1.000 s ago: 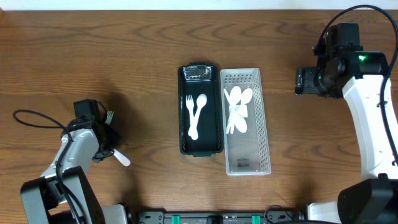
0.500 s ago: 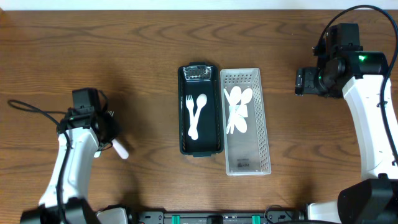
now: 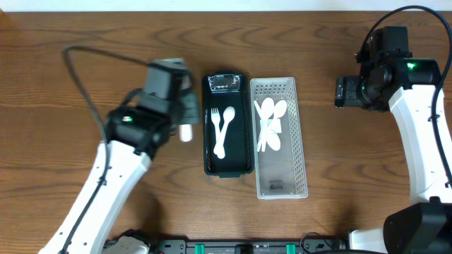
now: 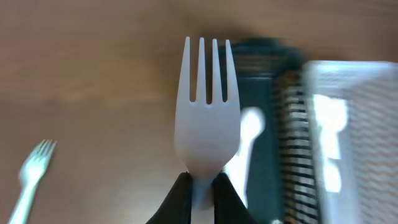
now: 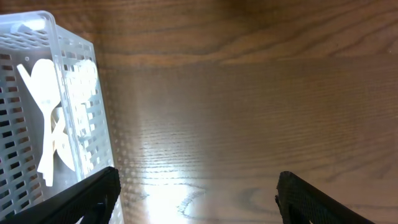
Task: Pack container
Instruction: 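Carry the fork into the black tray and release it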
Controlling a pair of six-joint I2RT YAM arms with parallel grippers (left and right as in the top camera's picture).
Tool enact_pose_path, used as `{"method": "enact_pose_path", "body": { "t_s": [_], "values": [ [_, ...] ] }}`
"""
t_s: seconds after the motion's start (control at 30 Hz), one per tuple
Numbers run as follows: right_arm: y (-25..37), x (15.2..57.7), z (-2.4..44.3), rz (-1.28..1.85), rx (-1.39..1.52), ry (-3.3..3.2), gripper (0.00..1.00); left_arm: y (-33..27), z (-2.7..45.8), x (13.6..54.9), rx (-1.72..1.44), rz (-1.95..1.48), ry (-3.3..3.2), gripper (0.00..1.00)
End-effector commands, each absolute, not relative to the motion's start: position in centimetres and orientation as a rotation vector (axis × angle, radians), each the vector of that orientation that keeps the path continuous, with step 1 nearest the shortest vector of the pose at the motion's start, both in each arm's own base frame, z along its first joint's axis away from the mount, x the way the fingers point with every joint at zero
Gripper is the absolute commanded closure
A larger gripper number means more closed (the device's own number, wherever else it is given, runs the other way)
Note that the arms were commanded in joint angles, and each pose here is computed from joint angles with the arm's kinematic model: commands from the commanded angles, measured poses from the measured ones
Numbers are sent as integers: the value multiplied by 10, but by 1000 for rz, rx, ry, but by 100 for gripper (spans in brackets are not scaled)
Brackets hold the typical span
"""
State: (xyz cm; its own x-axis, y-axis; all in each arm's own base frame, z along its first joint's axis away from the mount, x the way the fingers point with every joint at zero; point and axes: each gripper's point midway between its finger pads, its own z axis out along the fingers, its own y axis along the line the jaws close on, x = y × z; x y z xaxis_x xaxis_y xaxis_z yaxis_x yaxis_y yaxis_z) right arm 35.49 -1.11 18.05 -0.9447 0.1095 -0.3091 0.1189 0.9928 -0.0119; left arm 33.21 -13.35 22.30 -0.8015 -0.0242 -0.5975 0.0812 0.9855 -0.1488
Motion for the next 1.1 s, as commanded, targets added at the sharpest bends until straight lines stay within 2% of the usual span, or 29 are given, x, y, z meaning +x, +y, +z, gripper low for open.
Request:
{"method": "enact_pose_path", "body": {
  "t_s": [0.0, 0.17, 0.3, 0.53, 0.57, 0.6, 0.63, 0.83, 0.97, 1.07],
  "values": [
    [-14, 354, 180, -62, 157, 2826, 16, -165, 206, 337, 188, -188, 2515, 94],
    [-14, 354, 180, -62, 157, 2826, 16, -200, 155, 343, 269, -170, 2609, 94],
    [-14, 354, 180, -62, 156, 2826, 15, -205, 107, 347, 223, -123, 2723, 94],
    [-14, 353, 180, -62, 157, 2829, 15, -207, 69, 342, 248, -96, 2824, 94],
    [-14, 353, 180, -62, 157, 2829, 15, -207, 69, 342, 248, -96, 2823, 91],
    [-14, 353, 180, -62, 157, 2829, 15, -208, 70, 343, 248, -98, 2820, 77],
    [-14, 354, 180, -62, 156, 2828, 15, -208, 71, 343, 247, -101, 2816, 73],
    [-15, 354, 180, -63, 156, 2828, 15, -205, 116, 355, 288, -127, 2703, 29],
    [-15, 354, 180, -63, 156, 2828, 15, -167, 170, 362, 179, -94, 2631, 25],
    [-15, 354, 180, -63, 156, 2828, 15, -106, 201, 361, 21, -31, 2606, 22]
  ]
}}
